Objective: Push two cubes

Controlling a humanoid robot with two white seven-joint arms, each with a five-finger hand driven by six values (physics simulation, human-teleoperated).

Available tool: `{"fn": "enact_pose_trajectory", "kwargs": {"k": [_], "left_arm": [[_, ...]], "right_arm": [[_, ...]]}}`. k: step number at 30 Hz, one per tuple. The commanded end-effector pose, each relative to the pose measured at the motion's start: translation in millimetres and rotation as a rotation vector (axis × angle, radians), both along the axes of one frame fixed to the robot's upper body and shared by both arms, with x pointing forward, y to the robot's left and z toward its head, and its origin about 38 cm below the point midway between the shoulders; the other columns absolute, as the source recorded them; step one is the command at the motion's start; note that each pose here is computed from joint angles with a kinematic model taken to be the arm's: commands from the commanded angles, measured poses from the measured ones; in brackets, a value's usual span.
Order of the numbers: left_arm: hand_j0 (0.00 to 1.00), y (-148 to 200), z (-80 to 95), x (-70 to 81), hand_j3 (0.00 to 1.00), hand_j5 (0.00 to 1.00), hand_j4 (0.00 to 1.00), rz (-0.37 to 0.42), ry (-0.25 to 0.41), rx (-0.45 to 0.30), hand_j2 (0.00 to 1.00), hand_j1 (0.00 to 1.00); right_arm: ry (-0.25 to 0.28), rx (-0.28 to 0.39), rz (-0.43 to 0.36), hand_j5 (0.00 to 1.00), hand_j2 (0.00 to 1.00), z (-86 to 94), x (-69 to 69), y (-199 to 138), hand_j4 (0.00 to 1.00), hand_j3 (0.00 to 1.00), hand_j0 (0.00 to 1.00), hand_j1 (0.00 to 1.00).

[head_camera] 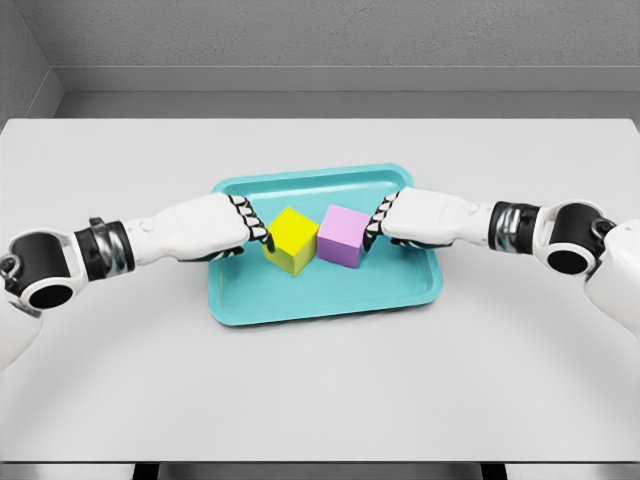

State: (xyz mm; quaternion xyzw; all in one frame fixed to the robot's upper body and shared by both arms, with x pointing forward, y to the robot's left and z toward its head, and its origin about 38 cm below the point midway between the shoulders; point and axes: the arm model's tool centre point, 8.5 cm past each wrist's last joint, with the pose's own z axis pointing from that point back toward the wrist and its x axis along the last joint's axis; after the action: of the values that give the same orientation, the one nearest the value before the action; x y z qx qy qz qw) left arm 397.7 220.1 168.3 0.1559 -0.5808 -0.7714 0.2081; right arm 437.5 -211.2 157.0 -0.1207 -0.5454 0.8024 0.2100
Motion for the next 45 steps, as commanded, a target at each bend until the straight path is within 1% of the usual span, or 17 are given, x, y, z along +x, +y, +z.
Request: {"fn": "enact_pose_trajectory", "kwargs": {"k": [1,5,10,13,16,21,22,24,27,29,32,35,36,37,39,42,45], "left_arm": [[0.6,-0.4,2.8,-0.7,0.6,0.6,0.6,-0.002,-0.004,-0.006,0.6,0.6],[0.58,0.8,0.0,-10.7,0.58,0.58,0.58,-0.016,0.001,0.003,0.58,0.58],[0.58,-4.4,-0.2,-13.5,0.58,0.58,0.58,-0.029,0.001,-0.006,0.58,0.58],[0.58,-6.0,-1.7,-14.2,0.58,0.58,0.58,-0.032,0.004,-0.006,0.58,0.58],[0.58,-6.5,-6.9,-17.2,0.58,0.58,0.58,-0.03,0.017,-0.012,0.58,0.58],[0.58,-14.9,-5.9,-16.6,0.58,0.58,0.58,-0.038,0.013,-0.035,0.58,0.58],[0.58,-18.8,-6.3,-16.5,0.58,0.58,0.58,-0.041,0.015,-0.046,0.58,0.58],[0.58,-18.1,-5.6,-15.7,0.58,0.58,0.58,-0.037,0.012,-0.047,0.58,0.58],[0.58,-20.4,-4.9,-14.2,0.58,0.58,0.58,-0.034,0.011,-0.061,0.58,0.58],[0.58,-20.8,-4.9,-13.8,0.58,0.58,0.58,-0.032,0.011,-0.064,0.58,0.58],[0.58,-21.3,-2.9,-11.8,0.58,0.58,0.58,-0.025,0.005,-0.076,0.58,0.58],[0.58,-25.0,-2.9,-11.4,0.58,0.58,0.58,-0.027,0.007,-0.085,0.58,0.58],[0.58,-25.2,-2.7,-11.2,0.58,0.58,0.58,-0.027,0.007,-0.086,0.58,0.58],[0.58,-25.8,-2.4,-10.7,0.58,0.58,0.58,-0.025,0.007,-0.089,0.58,0.58],[0.58,-26.0,-3.6,-10.2,0.58,0.58,0.58,-0.023,0.01,-0.09,0.58,0.58],[0.58,-27.3,-7.5,-7.7,0.58,0.58,0.58,-0.017,0.023,-0.085,0.58,0.58],[0.58,-32.5,-5.4,-6.1,0.58,0.58,0.58,-0.021,0.019,-0.1,0.58,0.58]], "right_arm": [[0.001,0.007,0.002,0.57,0.57,0.9,-0.5,0.9,0.57,0.57,0.57,0.57],[0.002,0.008,0.004,0.57,0.57,0.2,-1.6,1.5,0.57,0.57,0.57,0.57],[0.01,0.021,0.008,0.57,0.57,-0.1,-2.6,4.4,0.57,0.57,0.57,0.57],[0.001,0.029,0.032,0.57,0.57,3.7,-8.2,10.0,0.57,0.57,0.57,0.57],[-0.001,0.011,0.017,0.57,0.57,4.7,-7.5,0.0,0.57,0.57,0.57,0.57],[-0.023,-0.037,-0.032,0.58,0.58,15.1,-3.3,-31.7,0.58,0.58,0.58,0.58],[-0.052,-0.031,-0.06,0.58,0.58,27.9,1.8,-42.4,0.58,0.58,0.58,0.58],[-0.068,-0.028,-0.067,0.58,0.58,35.7,5.2,-44.0,0.58,0.58,0.58,0.58],[-0.092,-0.02,-0.06,0.58,0.58,45.9,11.9,-37.1,0.58,0.58,0.58,0.58],[-0.096,-0.016,-0.05,0.58,0.58,46.5,12.8,-30.9,0.58,0.58,0.58,0.58],[-0.089,0.003,-0.035,0.58,0.58,42.4,17.0,-15.5,0.58,0.58,0.58,0.58],[-0.067,0.005,-0.053,0.58,0.58,35.8,26.5,-10.5,0.58,0.58,0.58,0.58],[-0.066,0.004,-0.057,0.58,0.58,35.3,31.0,-6.7,0.58,0.58,0.58,0.58],[-0.067,-0.006,-0.06,0.58,0.58,31.7,33.2,-4.4,0.58,0.58,0.58,0.58],[-0.057,-0.006,-0.073,0.58,0.58,27.6,38.7,-2.6,0.58,0.58,0.58,0.58],[-0.045,-0.021,-0.075,0.58,0.58,19.5,40.1,0.1,0.58,0.58,0.58,0.58],[-0.045,-0.033,-0.064,0.58,0.58,15.9,39.0,4.7,0.58,0.58,0.58,0.58]]}}
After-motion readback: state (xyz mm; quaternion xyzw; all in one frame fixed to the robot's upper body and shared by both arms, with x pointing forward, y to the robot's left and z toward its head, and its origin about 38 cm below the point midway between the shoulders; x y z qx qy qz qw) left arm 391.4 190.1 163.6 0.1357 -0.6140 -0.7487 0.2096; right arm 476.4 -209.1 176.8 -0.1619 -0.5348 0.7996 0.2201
